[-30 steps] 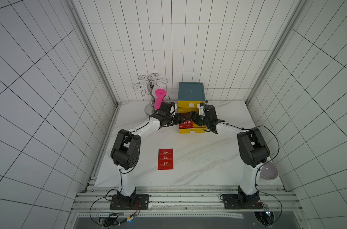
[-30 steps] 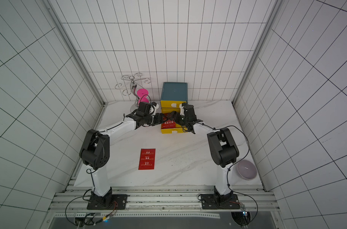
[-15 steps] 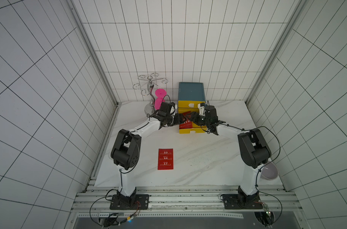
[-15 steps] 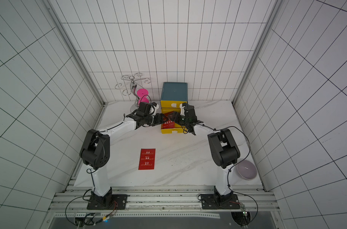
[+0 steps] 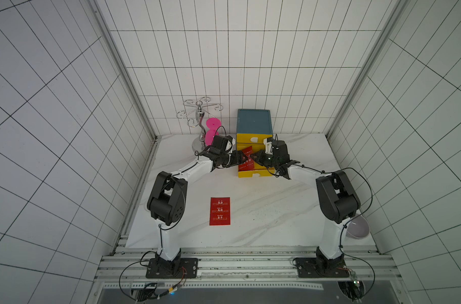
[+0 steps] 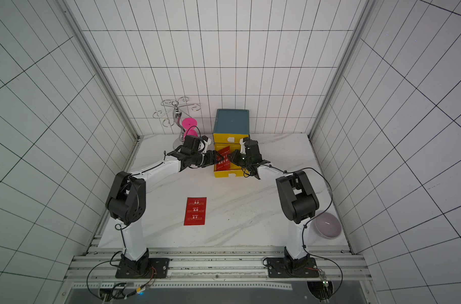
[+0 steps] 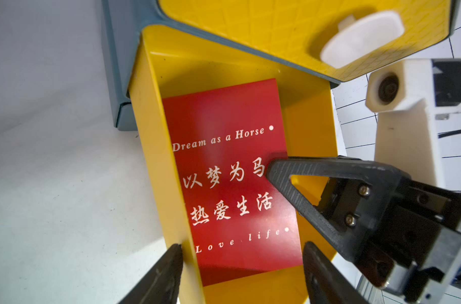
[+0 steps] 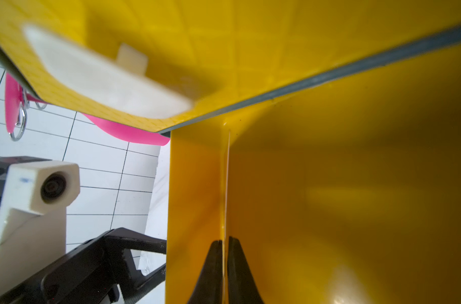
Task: Take the postcards out of the drawer
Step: Pick up the postcard from the drawer, then place the postcard at the center of the board.
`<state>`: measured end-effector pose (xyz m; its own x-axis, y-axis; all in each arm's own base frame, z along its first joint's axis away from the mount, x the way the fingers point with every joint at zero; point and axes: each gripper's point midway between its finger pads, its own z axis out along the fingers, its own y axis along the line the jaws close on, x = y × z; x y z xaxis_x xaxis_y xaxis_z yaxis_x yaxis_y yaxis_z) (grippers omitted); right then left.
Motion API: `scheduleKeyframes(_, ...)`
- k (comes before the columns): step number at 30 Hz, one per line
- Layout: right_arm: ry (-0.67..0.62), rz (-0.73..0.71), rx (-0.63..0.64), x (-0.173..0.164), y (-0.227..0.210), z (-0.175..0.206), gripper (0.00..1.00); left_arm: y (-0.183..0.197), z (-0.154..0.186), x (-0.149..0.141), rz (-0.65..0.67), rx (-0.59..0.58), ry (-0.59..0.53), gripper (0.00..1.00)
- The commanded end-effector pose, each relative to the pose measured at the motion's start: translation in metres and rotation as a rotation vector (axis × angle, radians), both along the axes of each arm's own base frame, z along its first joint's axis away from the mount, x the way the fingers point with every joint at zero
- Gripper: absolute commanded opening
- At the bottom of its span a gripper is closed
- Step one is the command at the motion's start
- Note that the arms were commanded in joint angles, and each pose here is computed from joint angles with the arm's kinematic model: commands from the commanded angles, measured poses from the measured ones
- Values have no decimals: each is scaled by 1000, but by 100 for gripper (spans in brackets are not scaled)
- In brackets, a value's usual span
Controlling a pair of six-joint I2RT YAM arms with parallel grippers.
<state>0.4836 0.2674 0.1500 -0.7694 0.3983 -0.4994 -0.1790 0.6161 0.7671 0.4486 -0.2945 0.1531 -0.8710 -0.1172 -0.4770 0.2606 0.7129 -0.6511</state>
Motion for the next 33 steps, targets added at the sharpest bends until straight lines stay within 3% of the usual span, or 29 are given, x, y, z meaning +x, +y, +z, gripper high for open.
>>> scheduleKeyframes(1,4,-25,-6,4,-8,-1,0,-2,19,4,-8,-27,-33,71)
scheduleKeyframes(10,-8,-20,45,1,-16,35,0,28,58,6,48,-55,-93,72)
scheduleKeyframes(17,-25,17,112,-20,-33,84,0,60,67,-11,101,-83,-114,73)
scheduleKeyframes(21,0,58,181,-40,-31,99,0,58,70,-24,57,-120,-120,73)
scheduleKeyframes(30,79,136,254,-109,-34,80,0,42,55,-77,-84,-311,-71,73)
scheduleKeyframes(33,50,194,246,-131,-30,76,0,33,45,-98,-127,-332,-52,73)
